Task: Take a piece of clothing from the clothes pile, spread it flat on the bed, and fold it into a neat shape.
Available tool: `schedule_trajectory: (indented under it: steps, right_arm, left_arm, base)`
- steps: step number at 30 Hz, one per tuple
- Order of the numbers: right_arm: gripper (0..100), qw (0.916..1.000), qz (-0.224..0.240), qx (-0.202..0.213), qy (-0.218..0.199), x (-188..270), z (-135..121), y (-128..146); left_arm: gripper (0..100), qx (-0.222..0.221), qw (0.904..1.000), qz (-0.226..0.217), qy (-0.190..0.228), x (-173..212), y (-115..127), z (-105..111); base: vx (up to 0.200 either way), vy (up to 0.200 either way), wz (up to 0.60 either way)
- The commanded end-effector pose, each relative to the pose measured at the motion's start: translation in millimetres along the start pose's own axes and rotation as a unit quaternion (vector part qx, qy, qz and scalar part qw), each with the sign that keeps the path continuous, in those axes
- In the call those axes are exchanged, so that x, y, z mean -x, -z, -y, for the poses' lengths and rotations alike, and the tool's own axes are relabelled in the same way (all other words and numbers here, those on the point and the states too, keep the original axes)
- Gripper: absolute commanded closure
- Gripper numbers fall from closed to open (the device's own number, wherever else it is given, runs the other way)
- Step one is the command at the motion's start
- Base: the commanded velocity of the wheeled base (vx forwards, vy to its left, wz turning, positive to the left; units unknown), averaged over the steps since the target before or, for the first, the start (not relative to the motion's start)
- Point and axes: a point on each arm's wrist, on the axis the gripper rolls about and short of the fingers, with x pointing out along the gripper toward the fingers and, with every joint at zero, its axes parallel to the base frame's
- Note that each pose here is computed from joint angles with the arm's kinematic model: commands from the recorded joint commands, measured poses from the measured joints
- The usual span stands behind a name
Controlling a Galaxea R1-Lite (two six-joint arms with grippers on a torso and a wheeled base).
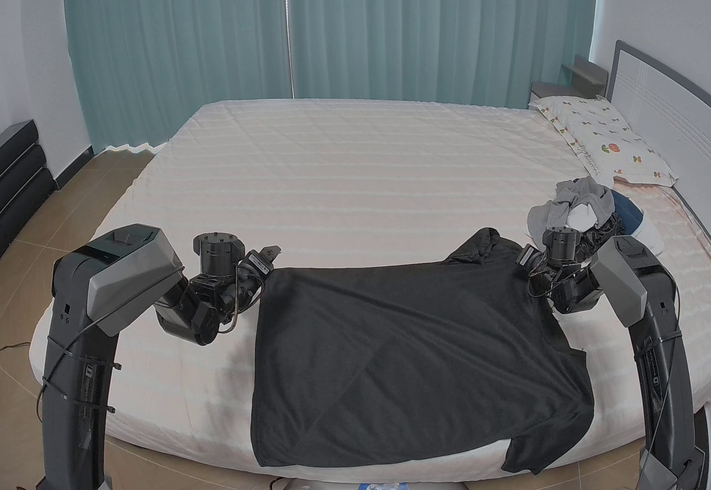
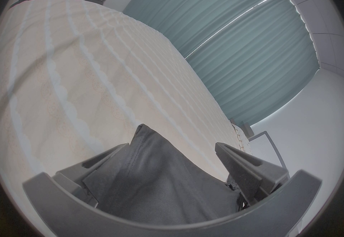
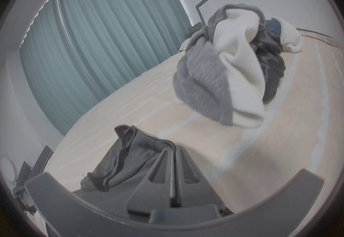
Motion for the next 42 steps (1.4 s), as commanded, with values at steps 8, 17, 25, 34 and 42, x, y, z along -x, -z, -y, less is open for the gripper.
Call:
schedule_trajectory:
  steps: [8,17,25,34,42]
  right_arm:
    - [100,0.9989,0.044,-0.015,0.008,-8.3,11.5,-25.7]
    - [100,0.999,0.04,-0.015,0.013,-9.8,15.1,-19.6]
    - [100,0.9988,0.042,-0.015,0.02,-9.1,15.0,-17.2]
    - [100,0.9988,0.042,-0.014,0.02,-8.7,9.9,-13.5]
    - [100,0.9982,0.046,-0.022,0.03,-7.3,12.2,-10.9]
  left_arm:
    - [0,-0.011,0.9999,-0.009,-0.007,-1.6,4.4,-2.5]
    - [0,-0.056,0.9976,-0.03,-0.029,-16.0,10.7,-7.7]
    - [0,-0.075,0.9956,-0.046,-0.033,-34.1,17.3,-0.3]
    - [0,-0.086,0.9945,-0.051,-0.029,-46.1,26.4,1.2]
    - [100,-0.082,0.9947,-0.047,-0.04,-54.5,23.9,-0.2]
  base:
    - [0.0,0.0,0.0]
    - [0.0,0.0,0.0]
    - [0.0,0.0,0.0]
    - [0.0,0.0,0.0]
    - [0.0,0.0,0.0]
